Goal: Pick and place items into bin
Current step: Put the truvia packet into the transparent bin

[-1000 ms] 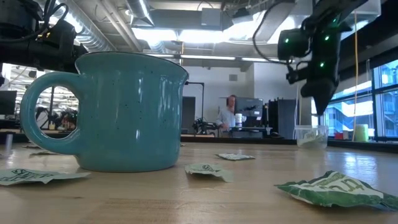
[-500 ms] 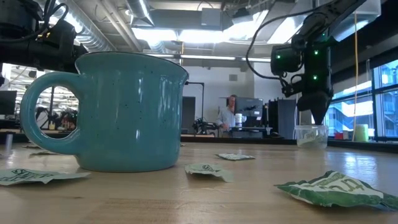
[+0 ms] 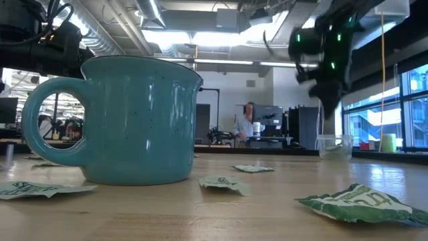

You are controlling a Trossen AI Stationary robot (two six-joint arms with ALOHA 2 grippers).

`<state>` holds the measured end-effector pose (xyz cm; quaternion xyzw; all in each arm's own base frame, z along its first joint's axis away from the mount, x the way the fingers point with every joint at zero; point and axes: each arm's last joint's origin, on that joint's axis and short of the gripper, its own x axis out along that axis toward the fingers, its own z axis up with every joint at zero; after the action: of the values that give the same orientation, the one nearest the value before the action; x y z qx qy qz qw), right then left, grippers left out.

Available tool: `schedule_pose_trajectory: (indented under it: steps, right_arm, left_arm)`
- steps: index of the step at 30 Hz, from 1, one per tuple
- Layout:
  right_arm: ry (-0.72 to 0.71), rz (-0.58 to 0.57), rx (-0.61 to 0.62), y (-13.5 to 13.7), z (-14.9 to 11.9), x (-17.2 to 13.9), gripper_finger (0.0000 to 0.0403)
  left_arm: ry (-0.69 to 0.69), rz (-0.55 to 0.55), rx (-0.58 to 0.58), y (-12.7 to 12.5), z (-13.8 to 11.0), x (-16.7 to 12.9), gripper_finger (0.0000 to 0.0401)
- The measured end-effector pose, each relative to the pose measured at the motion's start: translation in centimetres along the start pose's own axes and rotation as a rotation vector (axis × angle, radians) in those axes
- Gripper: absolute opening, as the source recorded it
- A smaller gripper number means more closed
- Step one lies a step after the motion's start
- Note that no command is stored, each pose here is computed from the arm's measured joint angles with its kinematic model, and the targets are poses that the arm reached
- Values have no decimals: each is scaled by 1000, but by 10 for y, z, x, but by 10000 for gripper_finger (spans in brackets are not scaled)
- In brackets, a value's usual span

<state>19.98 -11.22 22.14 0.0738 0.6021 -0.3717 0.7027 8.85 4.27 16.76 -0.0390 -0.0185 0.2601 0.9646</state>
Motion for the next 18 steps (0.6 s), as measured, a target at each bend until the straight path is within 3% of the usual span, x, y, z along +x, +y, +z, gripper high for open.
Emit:
schedule_pose_trajectory:
  steps: [7,11,18]
  right_arm:
    - [-392,519,-296,51,11,-44,80]
    - [-545,590,-423,88,12,-50,74]
    - [-642,702,-677,152,-3,-36,67]
  left_arm:
    - [0,0,0,0,0,0,75]
    - [1,0,0,0,0,0,75]
    - [0,-1,0,0,0,0,75]
